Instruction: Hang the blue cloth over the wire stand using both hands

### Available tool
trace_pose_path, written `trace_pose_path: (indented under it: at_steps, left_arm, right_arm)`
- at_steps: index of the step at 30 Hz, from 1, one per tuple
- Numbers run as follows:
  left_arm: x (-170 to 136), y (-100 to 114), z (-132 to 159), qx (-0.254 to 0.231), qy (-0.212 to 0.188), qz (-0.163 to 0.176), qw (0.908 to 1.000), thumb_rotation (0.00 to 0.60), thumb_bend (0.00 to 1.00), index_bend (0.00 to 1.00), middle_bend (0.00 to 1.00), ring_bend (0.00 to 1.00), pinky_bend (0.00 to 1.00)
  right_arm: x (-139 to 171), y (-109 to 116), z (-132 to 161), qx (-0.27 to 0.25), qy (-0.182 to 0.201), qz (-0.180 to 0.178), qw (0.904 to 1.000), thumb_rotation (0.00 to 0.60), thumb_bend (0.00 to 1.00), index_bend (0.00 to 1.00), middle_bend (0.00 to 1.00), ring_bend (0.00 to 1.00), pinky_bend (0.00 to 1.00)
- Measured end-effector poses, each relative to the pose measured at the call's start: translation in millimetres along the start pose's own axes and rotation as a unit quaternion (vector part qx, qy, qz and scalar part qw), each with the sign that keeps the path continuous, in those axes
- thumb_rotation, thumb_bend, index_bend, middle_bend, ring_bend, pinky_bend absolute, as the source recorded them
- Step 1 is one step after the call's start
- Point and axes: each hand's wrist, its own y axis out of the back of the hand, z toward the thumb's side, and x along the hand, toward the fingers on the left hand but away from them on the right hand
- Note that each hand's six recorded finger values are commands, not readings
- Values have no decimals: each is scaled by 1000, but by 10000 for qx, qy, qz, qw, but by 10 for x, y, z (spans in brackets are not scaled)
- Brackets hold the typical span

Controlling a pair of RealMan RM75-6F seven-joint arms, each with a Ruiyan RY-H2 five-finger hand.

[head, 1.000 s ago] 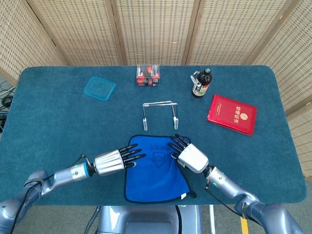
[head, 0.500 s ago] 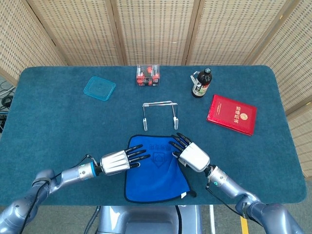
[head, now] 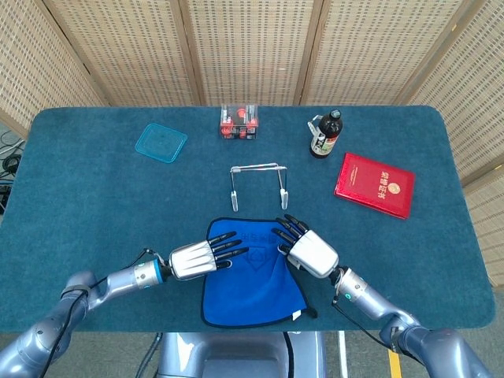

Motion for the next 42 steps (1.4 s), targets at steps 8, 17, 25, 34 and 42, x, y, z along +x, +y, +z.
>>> trace_pose_path:
  at_steps: [8, 17, 25, 34, 42]
  left_arm:
    - [74, -13, 42, 52, -90, -40, 9999, 600, 227, 423, 0, 0, 0]
    - [86, -2, 48, 40, -90, -4, 10000, 600, 371, 454, 0, 0, 0]
    - [92, 41, 37, -56, 0, 136, 9999, 600, 472, 654, 0, 0, 0]
    - [81, 123, -12, -341, 297, 439, 9980, 600, 484, 705, 0, 0, 0]
    - [60, 336, -154, -644, 697, 1041, 9900, 600, 484, 708, 0, 0, 0]
  right_arm:
    - [-10, 9, 10, -35, 0, -28, 10000, 600, 518, 617, 217, 49, 83]
    - [-8, 20, -1, -43, -13, -41, 10000, 600, 521, 617, 219, 49, 83]
    - [-5, 28, -10, -66, -34, -52, 10000, 600, 518, 619, 221, 49, 83]
    - [6, 94, -50, -211, -150, -177, 9995, 600, 517, 620, 221, 49, 83]
    - [-26, 221, -52, -588, -283, -373, 9972, 600, 517, 627, 222, 49, 83]
